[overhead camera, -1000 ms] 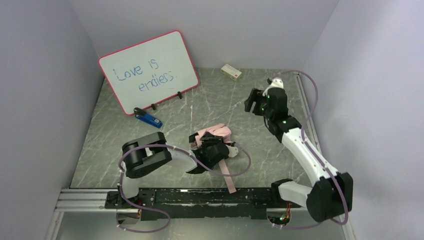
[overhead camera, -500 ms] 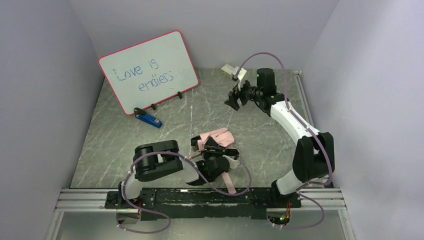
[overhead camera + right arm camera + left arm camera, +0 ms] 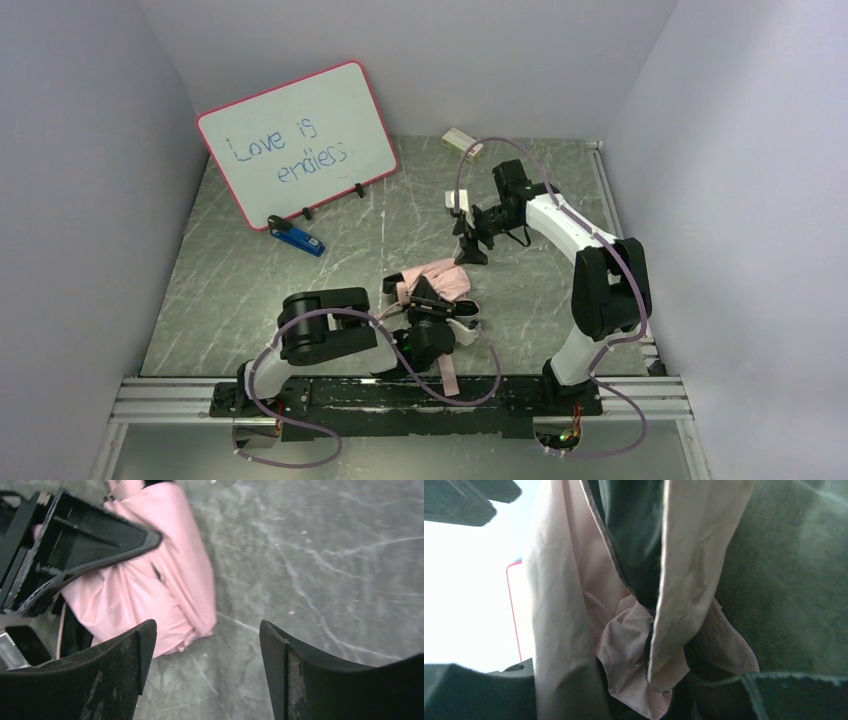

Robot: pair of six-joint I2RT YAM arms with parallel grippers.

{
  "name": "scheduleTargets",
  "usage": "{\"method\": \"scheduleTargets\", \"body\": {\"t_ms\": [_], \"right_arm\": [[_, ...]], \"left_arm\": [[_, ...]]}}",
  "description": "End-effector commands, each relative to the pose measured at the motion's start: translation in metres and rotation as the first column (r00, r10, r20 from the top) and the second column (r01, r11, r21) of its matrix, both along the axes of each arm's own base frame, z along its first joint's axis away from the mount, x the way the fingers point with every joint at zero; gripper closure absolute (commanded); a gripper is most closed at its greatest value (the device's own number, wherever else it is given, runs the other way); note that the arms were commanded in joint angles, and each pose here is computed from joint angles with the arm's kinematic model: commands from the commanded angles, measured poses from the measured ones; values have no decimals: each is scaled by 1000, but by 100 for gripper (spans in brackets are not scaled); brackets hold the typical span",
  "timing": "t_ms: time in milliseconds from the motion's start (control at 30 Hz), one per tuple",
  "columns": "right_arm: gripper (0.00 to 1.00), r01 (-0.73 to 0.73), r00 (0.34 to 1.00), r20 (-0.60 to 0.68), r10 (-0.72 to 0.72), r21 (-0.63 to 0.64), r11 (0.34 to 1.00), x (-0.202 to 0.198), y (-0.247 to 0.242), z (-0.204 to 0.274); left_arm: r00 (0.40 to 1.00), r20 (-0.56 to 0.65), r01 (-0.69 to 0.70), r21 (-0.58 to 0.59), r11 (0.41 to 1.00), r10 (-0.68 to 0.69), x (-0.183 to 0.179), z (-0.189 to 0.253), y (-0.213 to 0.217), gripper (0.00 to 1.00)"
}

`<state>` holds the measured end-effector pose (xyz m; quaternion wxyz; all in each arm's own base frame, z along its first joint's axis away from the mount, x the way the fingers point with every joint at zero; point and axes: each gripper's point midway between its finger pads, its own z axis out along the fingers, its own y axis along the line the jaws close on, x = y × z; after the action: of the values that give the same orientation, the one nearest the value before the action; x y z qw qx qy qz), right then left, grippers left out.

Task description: Put away the umbrella

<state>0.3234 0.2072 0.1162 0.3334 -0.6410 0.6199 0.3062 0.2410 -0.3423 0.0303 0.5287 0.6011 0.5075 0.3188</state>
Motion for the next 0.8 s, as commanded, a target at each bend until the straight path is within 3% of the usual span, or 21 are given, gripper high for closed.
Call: {"method": "scheduleTargets", "body": {"t_ms": [0,767], "right_arm": [[22,-108,994,13,108,-16,994,-27,1,-10],[17,-243,969,-110,221,-268,932,-66,23,-95]], "left_arm": [[985,-126,143,212,967,-119,-25,-65,9,95],[984,-97,165,207,964,-147,-26,-61,10,95]]}}
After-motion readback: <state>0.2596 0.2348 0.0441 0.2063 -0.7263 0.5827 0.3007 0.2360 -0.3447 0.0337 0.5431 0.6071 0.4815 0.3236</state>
